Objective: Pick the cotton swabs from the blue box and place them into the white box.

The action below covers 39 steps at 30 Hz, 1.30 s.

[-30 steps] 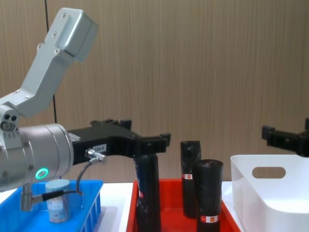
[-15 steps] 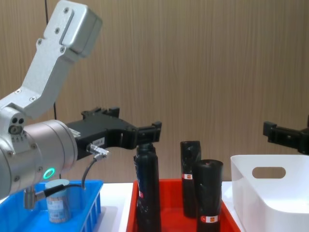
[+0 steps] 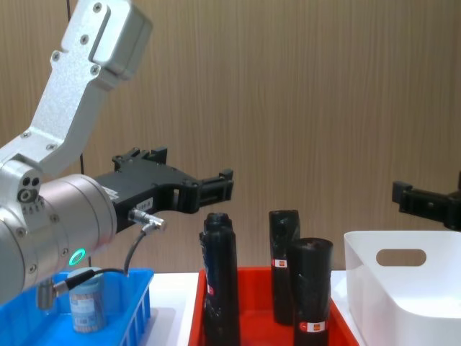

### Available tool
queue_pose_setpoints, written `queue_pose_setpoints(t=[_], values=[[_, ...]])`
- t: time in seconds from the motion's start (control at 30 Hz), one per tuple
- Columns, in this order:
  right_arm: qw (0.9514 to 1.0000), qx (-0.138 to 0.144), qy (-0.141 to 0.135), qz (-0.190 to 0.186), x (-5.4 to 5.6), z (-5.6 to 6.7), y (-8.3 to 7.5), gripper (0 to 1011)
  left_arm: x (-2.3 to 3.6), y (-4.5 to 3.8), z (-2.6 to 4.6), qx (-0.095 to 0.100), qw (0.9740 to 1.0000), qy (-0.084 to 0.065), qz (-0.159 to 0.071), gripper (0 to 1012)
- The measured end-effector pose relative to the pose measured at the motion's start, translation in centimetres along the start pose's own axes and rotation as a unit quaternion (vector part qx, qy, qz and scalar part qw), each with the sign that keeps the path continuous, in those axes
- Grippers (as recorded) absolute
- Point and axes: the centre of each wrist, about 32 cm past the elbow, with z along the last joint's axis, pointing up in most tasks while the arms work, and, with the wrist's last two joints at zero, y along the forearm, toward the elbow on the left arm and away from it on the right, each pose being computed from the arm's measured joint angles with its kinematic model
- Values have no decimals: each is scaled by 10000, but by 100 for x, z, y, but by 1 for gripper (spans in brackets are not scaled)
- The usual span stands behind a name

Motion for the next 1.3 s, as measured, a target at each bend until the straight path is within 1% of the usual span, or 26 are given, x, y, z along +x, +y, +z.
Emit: queue_pose_setpoints(t=[1.0,1.3], values=[[10000,-3,-1,2,2,0,1,1002,4,-2,1,2,10000,0,10,1003],[9999,-86,21,124,20,12,12,1002,4,-2,0,4,10000,0,9,1003]])
